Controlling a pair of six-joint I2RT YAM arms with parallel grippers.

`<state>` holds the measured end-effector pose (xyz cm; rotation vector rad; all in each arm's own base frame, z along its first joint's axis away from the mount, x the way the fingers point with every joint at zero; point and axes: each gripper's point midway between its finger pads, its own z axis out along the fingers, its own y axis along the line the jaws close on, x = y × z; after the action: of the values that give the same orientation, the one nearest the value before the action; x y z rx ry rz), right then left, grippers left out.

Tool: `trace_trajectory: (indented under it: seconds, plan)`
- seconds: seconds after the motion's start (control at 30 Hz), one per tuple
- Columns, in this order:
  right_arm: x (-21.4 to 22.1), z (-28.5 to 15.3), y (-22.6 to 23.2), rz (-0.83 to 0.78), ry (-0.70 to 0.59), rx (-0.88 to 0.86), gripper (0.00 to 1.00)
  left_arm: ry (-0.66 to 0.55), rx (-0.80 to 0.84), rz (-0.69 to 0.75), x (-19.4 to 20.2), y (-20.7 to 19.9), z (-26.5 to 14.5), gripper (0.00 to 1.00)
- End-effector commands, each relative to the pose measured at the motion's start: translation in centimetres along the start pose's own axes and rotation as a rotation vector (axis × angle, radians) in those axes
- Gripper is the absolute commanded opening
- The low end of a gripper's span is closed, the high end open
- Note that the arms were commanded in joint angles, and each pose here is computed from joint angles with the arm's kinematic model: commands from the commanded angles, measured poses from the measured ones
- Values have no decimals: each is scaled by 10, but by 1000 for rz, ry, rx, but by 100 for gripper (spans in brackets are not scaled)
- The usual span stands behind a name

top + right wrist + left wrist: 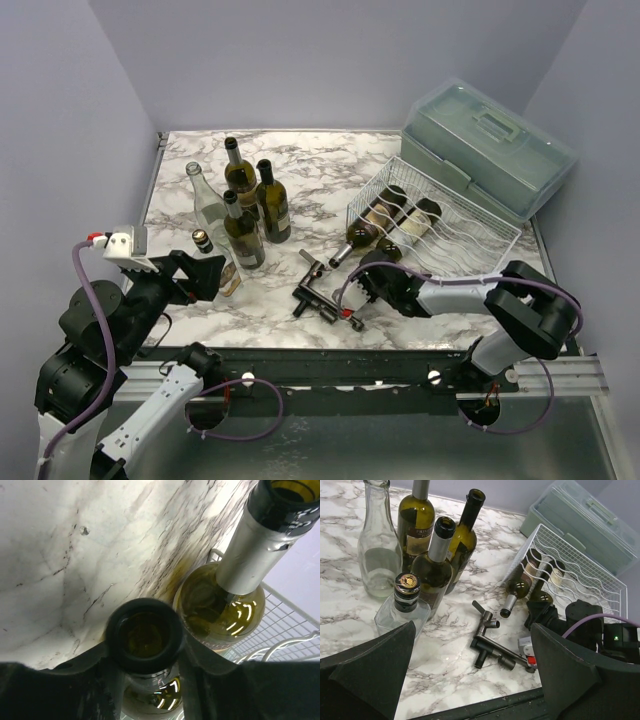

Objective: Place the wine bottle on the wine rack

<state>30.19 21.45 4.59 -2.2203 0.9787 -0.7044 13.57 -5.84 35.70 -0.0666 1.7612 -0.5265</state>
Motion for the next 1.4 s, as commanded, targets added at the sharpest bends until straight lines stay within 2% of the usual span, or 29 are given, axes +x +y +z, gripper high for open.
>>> trace_trajectory:
  seconds: [0.0,0.03,0.13,0.27,0.3,0.33,0.37,0.63,0.83,0.9,1.07,1.17,1.37]
  plan:
    - [2,-7,-18,-30,-10,81,53,-4,22,-5,-3,-4,-4,99]
    - [1,-7,-13,-27,-17,61,62,-3,20,-4,-3,-4,-3,99]
    - [-2,-12,-8,-20,-49,50,74,0,14,-6,-2,-3,-3,99]
    - [-5,-22,0,-12,-82,26,84,5,-1,-4,-1,-1,-1,99]
    - [-6,-25,1,-8,-94,25,88,7,-3,-3,-1,-1,-1,99]
    - [-7,-28,3,-2,-105,25,96,9,-4,-4,-2,-1,0,99]
    - [-8,-31,5,3,-120,26,100,13,-5,-3,-2,-1,1,99]
    - [-25,-61,30,-8,-262,23,100,21,-68,26,-8,7,4,99]
    - [-39,-98,5,119,-407,139,100,37,-134,60,-14,16,5,99]
    - [-45,-112,-13,206,-470,197,100,44,-159,67,-14,19,7,99]
    - [-61,-155,-75,536,-702,361,100,30,-221,71,-25,25,8,99]
    - [-76,-175,-102,653,-839,350,100,6,-244,67,-36,26,8,99]
    - [-99,-186,-146,819,-1000,246,100,-23,-296,84,-51,32,4,99]
